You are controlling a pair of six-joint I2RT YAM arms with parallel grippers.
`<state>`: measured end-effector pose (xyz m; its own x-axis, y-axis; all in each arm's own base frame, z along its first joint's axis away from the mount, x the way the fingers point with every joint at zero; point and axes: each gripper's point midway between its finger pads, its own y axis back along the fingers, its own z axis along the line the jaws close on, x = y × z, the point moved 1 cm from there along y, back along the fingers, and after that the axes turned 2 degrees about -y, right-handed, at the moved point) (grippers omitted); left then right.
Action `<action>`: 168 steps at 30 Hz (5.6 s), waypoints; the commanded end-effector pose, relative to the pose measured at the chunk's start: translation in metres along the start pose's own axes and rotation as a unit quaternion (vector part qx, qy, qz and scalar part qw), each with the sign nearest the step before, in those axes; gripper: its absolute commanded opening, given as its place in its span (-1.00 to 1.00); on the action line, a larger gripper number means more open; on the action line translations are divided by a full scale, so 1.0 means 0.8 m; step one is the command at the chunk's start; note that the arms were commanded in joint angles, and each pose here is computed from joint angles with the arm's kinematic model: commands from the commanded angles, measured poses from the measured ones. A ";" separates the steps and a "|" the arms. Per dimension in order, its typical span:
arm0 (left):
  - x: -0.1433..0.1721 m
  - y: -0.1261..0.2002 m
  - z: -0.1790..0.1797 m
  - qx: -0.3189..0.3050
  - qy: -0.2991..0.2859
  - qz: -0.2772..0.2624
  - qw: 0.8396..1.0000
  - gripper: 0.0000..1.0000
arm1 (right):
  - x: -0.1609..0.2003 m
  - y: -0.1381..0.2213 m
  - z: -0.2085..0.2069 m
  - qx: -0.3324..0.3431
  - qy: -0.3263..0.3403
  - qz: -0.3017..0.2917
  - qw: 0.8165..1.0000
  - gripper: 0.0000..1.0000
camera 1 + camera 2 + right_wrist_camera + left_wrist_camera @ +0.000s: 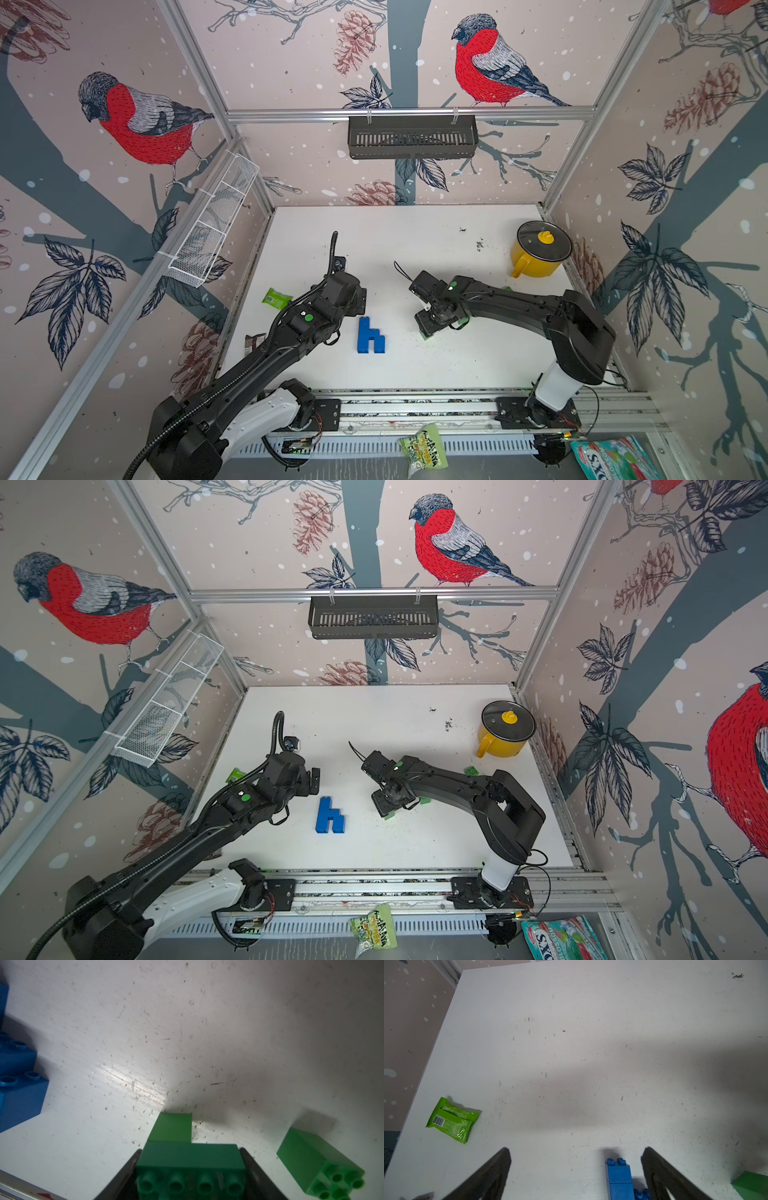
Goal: Assemble the letter h with lego
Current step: Assemble the lego brick with the lego brick.
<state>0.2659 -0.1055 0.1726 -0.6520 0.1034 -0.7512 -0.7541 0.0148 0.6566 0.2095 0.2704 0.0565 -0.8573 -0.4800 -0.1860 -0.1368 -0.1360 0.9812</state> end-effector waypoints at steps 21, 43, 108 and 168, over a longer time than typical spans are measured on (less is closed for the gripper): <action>-0.001 -0.001 -0.001 -0.001 0.000 0.001 1.000 0.96 | -0.035 0.065 -0.046 -0.004 -0.120 -0.062 0.991 -1.00; 0.002 -0.004 -0.001 -0.004 -0.003 0.008 1.000 0.96 | -0.019 0.031 -0.090 0.008 -0.146 -0.042 0.988 -1.00; 0.003 -0.004 -0.002 0.000 -0.004 0.010 1.000 0.96 | 0.005 0.013 -0.097 0.027 -0.145 -0.026 0.989 -1.00; 0.007 -0.009 -0.002 -0.008 -0.009 0.020 1.000 0.96 | 0.003 0.016 -0.080 0.032 -0.109 -0.032 0.993 -1.00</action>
<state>0.2673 -0.1090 0.1609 -0.6817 0.1219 -0.7214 -0.7259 0.0106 0.6877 0.2394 0.2142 0.0677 -0.9322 -0.2609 -0.2507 -0.2278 -0.1152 0.9669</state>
